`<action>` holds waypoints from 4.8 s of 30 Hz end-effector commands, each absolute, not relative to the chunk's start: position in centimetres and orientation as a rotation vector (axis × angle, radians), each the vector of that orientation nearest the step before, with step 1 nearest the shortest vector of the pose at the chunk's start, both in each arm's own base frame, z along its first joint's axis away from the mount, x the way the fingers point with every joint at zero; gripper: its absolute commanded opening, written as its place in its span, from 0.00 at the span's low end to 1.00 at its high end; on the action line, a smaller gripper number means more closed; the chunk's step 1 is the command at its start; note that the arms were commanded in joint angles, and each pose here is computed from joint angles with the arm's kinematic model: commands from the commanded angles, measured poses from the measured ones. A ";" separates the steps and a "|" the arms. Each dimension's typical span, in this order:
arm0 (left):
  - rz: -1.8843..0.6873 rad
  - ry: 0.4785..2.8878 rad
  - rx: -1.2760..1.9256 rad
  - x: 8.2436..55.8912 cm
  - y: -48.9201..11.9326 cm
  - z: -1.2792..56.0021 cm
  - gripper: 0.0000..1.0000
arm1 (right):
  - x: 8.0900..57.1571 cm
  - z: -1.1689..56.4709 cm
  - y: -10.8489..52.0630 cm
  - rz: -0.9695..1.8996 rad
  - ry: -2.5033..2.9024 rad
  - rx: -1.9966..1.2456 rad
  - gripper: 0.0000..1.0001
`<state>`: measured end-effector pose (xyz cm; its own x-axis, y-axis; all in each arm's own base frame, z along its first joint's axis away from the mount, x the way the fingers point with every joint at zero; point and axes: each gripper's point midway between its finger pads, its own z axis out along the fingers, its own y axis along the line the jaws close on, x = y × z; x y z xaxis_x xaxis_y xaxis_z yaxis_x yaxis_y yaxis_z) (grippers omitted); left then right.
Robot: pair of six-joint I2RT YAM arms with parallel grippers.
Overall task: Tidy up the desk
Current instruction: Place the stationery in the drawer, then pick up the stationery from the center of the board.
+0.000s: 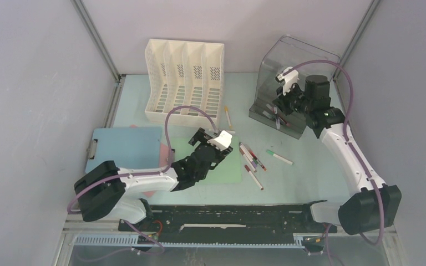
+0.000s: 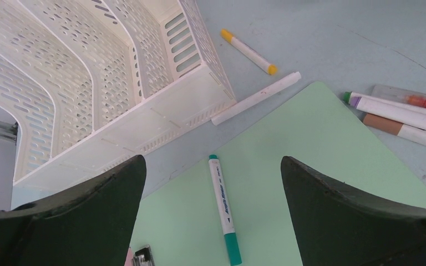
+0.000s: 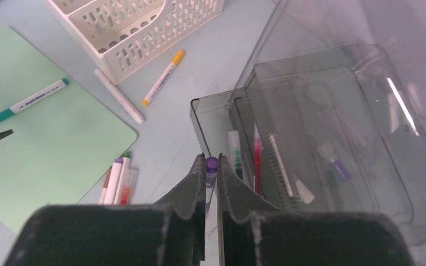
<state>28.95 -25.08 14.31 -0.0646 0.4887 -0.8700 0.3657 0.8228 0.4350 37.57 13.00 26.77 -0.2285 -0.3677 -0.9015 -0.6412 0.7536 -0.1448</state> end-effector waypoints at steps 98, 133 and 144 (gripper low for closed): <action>-1.210 1.726 0.022 21.5 -33.9 21.4 1.00 | 31.2 17.2 16.2 0.505 2.104 -1.070 0.65; -1.292 1.685 -0.156 23.2 -26.4 20.4 1.00 | 29.2 5.2 18.6 0.306 2.474 -1.360 0.48; -1.289 1.690 -0.157 23.2 -26.4 20.2 1.00 | 29.0 4.2 18.3 0.284 2.523 -1.380 0.37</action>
<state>23.02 -26.68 19.45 -0.5499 -0.5931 -0.5881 0.4004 0.4308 -0.8088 28.45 17.77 3.65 -0.5347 -0.7869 -0.3079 -0.8371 0.5430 0.0660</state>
